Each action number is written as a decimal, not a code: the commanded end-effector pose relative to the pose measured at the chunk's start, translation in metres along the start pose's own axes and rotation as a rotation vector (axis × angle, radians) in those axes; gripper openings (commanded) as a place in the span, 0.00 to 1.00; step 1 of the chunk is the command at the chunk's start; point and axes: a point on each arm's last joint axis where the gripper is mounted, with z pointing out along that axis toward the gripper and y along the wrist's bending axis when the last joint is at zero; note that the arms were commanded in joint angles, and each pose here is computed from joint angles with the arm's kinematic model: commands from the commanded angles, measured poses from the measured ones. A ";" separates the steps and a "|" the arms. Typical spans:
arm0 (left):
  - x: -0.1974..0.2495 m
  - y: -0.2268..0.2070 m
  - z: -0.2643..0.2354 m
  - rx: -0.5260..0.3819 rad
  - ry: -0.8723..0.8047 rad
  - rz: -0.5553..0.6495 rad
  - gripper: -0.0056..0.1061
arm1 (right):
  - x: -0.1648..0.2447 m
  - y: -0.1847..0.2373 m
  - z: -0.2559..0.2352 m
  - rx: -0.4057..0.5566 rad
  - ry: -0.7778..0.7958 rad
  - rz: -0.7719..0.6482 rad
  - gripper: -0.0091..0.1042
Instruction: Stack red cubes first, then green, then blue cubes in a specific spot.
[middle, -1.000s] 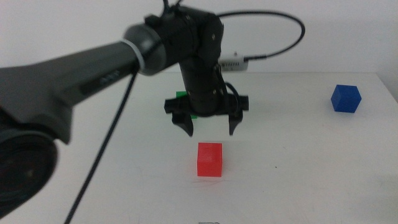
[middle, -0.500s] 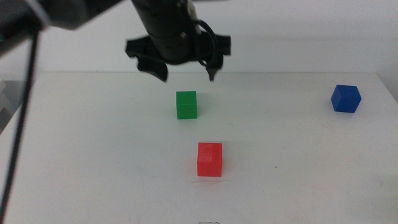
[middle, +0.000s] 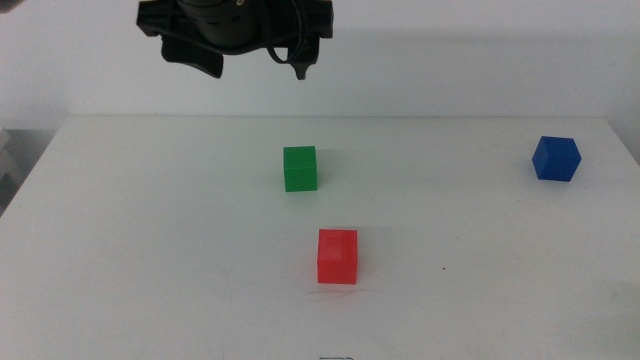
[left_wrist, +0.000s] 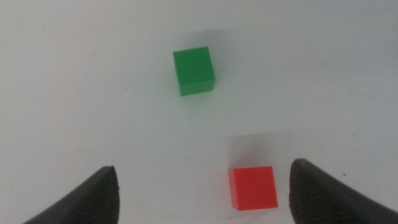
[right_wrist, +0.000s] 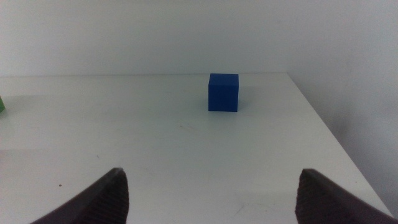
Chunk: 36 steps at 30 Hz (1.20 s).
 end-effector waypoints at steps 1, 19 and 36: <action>0.000 0.010 -0.028 -0.026 -0.031 -0.021 0.89 | -0.014 0.001 -0.004 -0.007 -0.116 -0.023 0.91; -0.018 0.024 -0.002 -0.013 -0.061 -0.032 0.89 | -0.014 0.001 -0.004 -0.007 -0.116 -0.023 0.91; -0.057 0.016 0.084 0.000 0.002 -0.051 0.89 | -0.014 0.001 -0.004 -0.007 -0.116 -0.023 0.91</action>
